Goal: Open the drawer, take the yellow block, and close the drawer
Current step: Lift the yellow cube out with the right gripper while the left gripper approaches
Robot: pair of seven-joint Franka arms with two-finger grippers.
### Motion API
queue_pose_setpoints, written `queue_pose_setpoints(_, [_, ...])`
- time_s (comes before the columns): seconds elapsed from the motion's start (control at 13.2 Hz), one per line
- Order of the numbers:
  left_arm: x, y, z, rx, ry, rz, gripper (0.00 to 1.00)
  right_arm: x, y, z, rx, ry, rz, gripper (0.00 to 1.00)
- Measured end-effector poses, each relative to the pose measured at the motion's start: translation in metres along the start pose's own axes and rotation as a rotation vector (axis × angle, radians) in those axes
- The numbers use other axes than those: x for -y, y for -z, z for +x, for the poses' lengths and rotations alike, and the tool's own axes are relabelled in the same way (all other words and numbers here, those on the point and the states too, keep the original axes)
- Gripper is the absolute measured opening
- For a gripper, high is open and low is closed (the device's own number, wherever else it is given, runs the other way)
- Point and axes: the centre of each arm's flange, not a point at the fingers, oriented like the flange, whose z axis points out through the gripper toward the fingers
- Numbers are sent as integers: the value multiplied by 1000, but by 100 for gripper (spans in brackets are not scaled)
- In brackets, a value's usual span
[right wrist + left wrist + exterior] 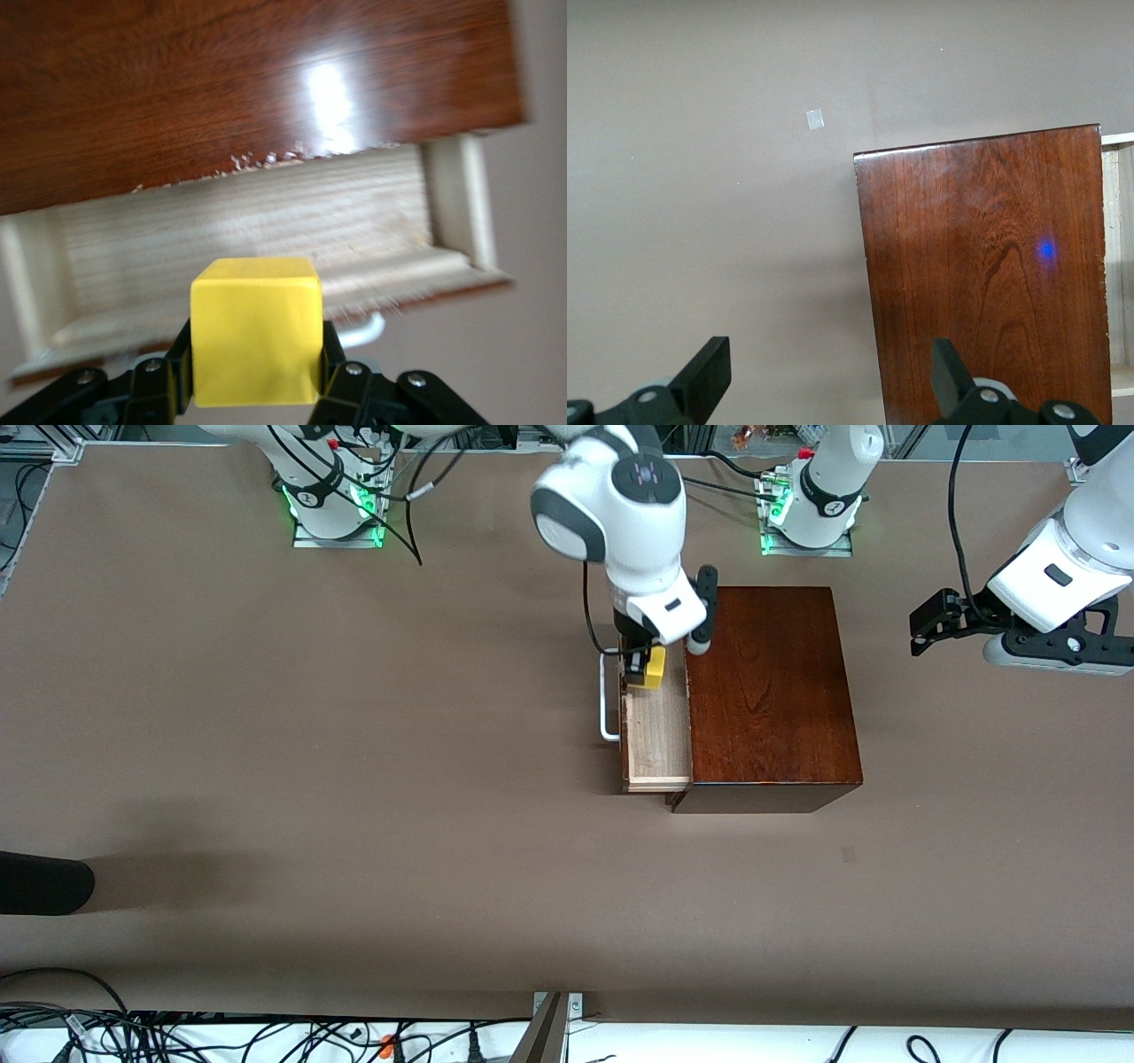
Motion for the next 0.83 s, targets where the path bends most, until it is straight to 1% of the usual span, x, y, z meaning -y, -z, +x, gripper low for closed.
queue_pose_setpoints(0.08, [0, 0, 0, 0, 0, 0, 100, -14, 26, -13, 3, -34, 8, 56])
queue_pose_setpoints(0.23, [0, 0, 0, 1, -1, 0, 100, -62, 69, -54, 12, -127, 32, 56])
queue_pose_setpoints(0.38, [-3, 1, -1, 14, -5, 0, 100, -124, 98, -115, 33, -252, 71, 56])
queue_pose_setpoints(0.53, [-9, 1, -1, 45, -14, -12, 100, -180, 114, -184, 76, -345, 106, 56])
queue_pose_setpoints(0.6, [-16, -4, -3, 81, -24, -32, 100, -202, 117, -213, 90, -386, 115, 56])
queue_pose_setpoints(0.68, [-28, -13, -4, 135, -46, -46, 100, -220, 116, -239, 104, -429, 124, 56])
queue_pose_setpoints(0.75, [-47, -27, -3, 184, -84, -54, 100, -236, 111, -261, 117, -467, 132, 56])
queue_pose_setpoints(0.83, [-73, -41, -1, 218, -136, -57, 100, -250, 104, -283, 129, -504, 142, 56])
